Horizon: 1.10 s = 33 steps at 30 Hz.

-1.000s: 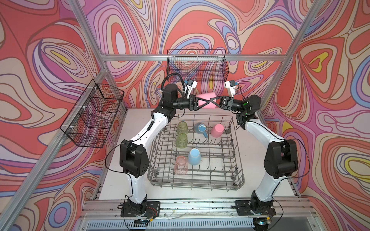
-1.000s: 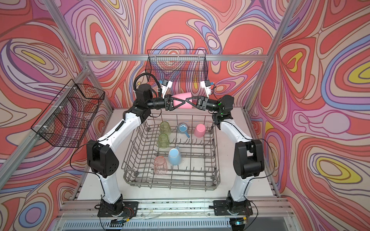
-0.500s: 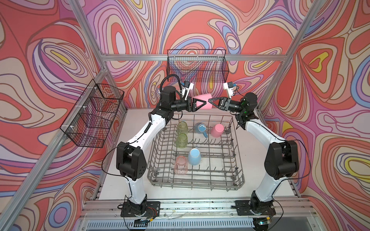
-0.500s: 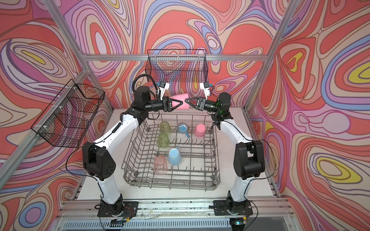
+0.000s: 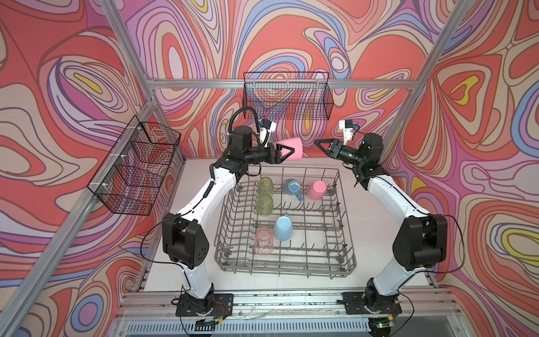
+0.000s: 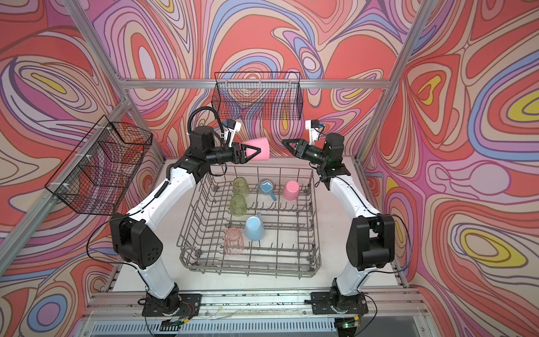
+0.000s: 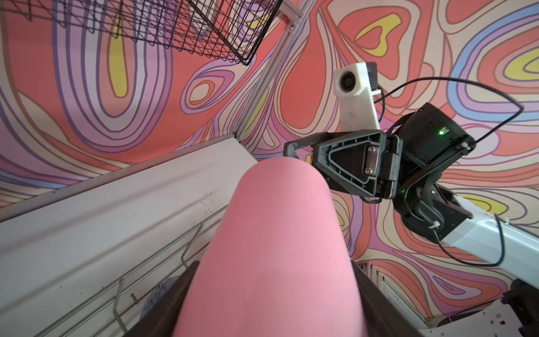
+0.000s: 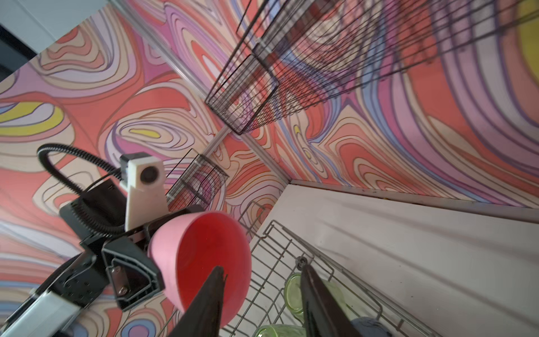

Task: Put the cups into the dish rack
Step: 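Open the right gripper and pull it back from the cup, then lower the pink cup into the rack's near side with the left gripper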

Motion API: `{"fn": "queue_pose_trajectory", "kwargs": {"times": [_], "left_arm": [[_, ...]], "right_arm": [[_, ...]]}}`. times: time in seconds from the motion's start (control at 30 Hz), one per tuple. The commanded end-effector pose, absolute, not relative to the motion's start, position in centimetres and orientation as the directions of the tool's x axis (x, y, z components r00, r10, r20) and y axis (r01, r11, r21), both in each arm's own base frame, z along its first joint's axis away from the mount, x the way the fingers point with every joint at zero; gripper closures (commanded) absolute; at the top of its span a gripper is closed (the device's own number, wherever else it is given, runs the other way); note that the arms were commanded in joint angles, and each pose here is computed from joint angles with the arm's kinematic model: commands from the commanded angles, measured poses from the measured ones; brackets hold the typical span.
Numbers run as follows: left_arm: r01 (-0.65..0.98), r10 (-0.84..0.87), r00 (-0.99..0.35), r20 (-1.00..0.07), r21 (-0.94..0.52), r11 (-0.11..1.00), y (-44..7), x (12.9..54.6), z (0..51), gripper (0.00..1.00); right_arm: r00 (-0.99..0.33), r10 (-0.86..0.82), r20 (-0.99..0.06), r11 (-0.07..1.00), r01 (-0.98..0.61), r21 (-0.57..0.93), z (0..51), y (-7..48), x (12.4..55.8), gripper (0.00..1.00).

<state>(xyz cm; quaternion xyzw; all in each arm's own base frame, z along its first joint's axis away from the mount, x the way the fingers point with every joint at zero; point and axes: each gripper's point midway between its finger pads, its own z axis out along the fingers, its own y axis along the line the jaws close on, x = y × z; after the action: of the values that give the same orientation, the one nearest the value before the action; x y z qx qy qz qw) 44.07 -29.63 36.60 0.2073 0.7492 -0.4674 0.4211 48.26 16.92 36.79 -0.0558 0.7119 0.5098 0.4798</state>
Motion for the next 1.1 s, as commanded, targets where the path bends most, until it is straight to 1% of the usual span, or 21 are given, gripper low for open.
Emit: {"fn": "queue_pose_trajectory", "kwargs": {"times": [0.0, 0.1, 0.17, 0.3, 0.4, 0.6, 0.8, 0.93, 1.07], "left_arm": [[0.686, -0.037, -0.559, -0.828, -0.487, 0.541, -28.8, 43.3, 36.4, 0.40], [0.678, 0.009, -0.562, -0.827, -0.455, 0.578, -28.9, 43.0, 35.7, 0.40], [0.679, 0.051, -0.554, -0.831, -0.415, 0.606, -29.2, 42.7, 35.2, 0.40], [0.699, 0.164, -0.538, -0.827, -0.328, 0.636, -30.4, 41.3, 34.1, 0.39], [0.729, 0.251, -0.528, -0.811, -0.280, 0.625, -31.4, 40.1, 33.2, 0.40], [0.812, 0.458, -0.468, -0.755, -0.163, 0.561, -34.0, 36.8, 30.7, 0.40], [0.873, 0.618, -0.383, -0.686, -0.049, 0.486, -36.1, 34.2, 28.2, 0.40], [0.895, 0.704, -0.327, -0.630, 0.032, 0.445, -37.2, 33.0, 26.5, 0.40], [0.913, 0.757, -0.290, -0.586, 0.069, 0.403, -38.2, 31.8, 25.1, 0.40]], "right_arm": [[-0.515, 0.444, -0.733, 0.655, -0.371, 0.658, 33.7, 13.6, 49.7, 0.56], [-0.509, 0.478, -0.715, 0.742, -0.201, 0.639, 31.4, 10.7, 50.5, 0.56], [-0.505, 0.498, -0.705, 0.777, -0.101, 0.622, 30.0, 8.9, 50.6, 0.56], [-0.482, 0.559, -0.674, 0.773, 0.010, 0.634, 28.7, 5.9, 50.2, 0.56], [-0.453, 0.597, -0.662, 0.769, 0.088, 0.633, 27.9, 3.7, 49.6, 0.56], [-0.399, 0.662, -0.635, 0.736, 0.188, 0.650, 26.6, 0.3, 48.2, 0.56], [-0.368, 0.700, -0.612, 0.709, 0.253, 0.659, 25.4, -1.8, 47.3, 0.56], [-0.344, 0.726, -0.595, 0.685, 0.291, 0.668, 24.8, -3.2, 46.6, 0.56], [-0.314, 0.749, -0.583, 0.661, 0.317, 0.679, 24.5, -4.3, 45.8, 0.56]]}}
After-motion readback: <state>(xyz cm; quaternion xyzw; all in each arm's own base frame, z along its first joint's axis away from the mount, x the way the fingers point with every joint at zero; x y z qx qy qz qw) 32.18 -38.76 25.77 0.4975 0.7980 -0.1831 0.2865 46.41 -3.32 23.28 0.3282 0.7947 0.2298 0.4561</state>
